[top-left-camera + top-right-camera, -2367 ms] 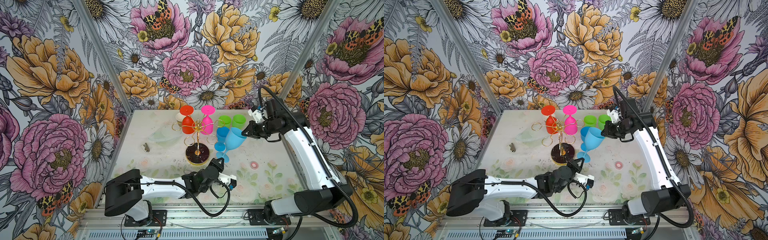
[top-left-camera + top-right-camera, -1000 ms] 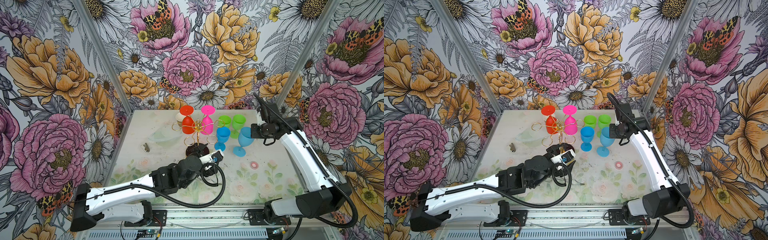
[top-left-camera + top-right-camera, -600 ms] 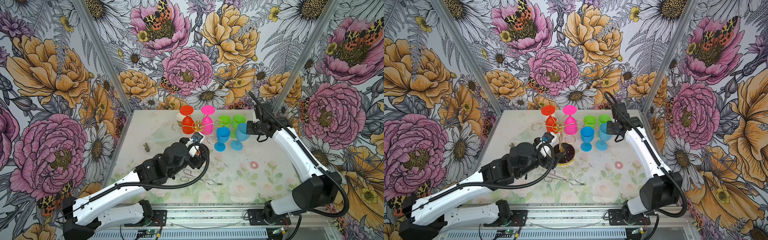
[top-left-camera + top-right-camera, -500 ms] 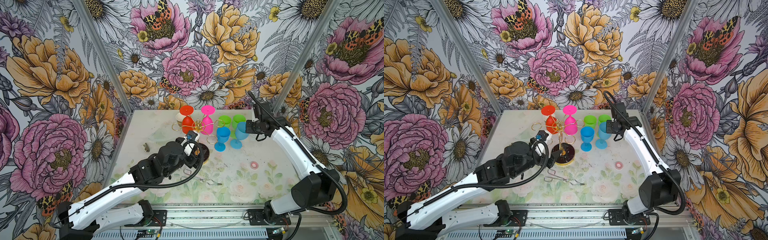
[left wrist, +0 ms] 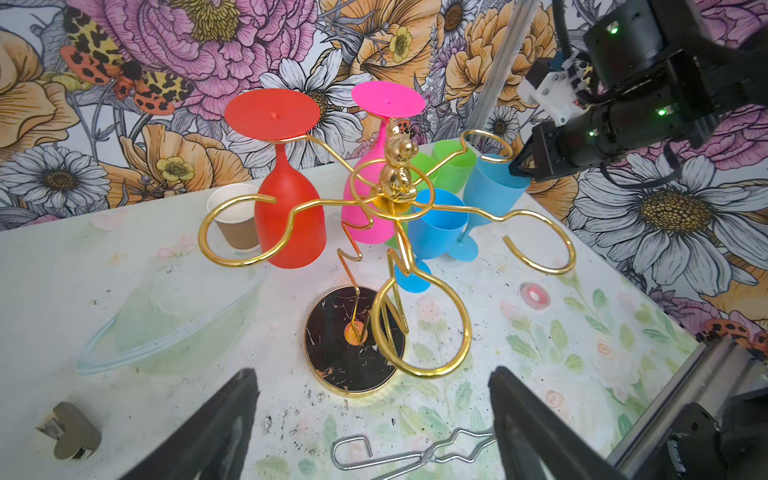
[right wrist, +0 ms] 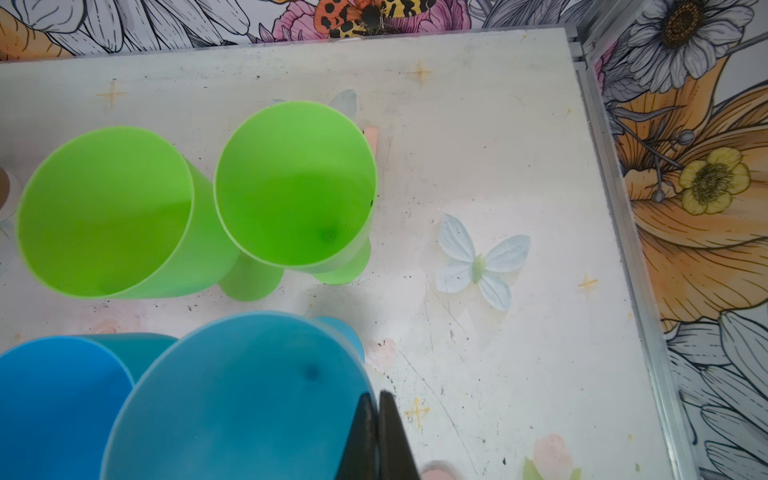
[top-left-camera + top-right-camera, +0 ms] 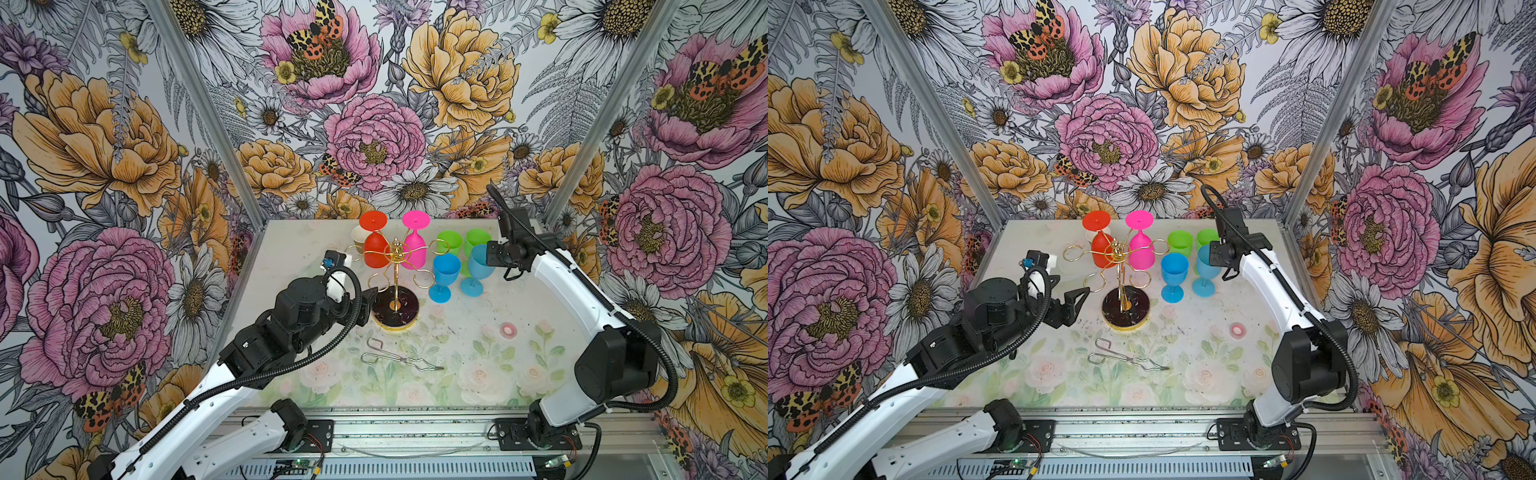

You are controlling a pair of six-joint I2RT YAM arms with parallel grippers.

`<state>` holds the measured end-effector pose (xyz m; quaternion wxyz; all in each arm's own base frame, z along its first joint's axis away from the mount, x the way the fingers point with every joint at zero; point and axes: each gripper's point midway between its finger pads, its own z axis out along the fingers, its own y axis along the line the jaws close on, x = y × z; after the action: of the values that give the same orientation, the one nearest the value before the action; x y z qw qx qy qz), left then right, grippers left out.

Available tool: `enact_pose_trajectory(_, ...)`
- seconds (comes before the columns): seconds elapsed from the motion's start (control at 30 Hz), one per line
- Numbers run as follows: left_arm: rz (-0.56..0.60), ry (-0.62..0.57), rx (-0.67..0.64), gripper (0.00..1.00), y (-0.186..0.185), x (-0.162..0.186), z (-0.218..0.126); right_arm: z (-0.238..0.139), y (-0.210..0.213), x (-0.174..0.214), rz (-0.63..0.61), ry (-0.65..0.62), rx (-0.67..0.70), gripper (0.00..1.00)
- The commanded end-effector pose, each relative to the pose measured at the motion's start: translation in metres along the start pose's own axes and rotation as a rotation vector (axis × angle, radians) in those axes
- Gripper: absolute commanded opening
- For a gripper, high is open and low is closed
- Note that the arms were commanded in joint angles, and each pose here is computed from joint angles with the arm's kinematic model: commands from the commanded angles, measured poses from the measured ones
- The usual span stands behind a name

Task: Take the wine glass off the wine glass rack

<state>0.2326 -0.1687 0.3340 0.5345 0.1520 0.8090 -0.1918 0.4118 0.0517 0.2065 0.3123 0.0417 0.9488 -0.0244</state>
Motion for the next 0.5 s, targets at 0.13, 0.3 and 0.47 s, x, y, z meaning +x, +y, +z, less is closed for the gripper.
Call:
enact_pose_trajectory(0.13, -0.090, 0.020, -0.071, 0.88, 0.028, 0.009, -0.010, 0.010, 0.001, -0.007, 0.023, -0.031, 0.018, 0.00)
enact_pose_trajectory(0.3, -0.126, 0.019, -0.132, 0.88, 0.050, 0.012, -0.016, 0.019, 0.004, -0.006, 0.026, -0.023, 0.015, 0.00)
enact_pose_trajectory(0.47, -0.150, 0.030, -0.185, 0.88, 0.072, 0.020, -0.016, 0.026, 0.008, -0.003, 0.019, -0.013, 0.012, 0.00)
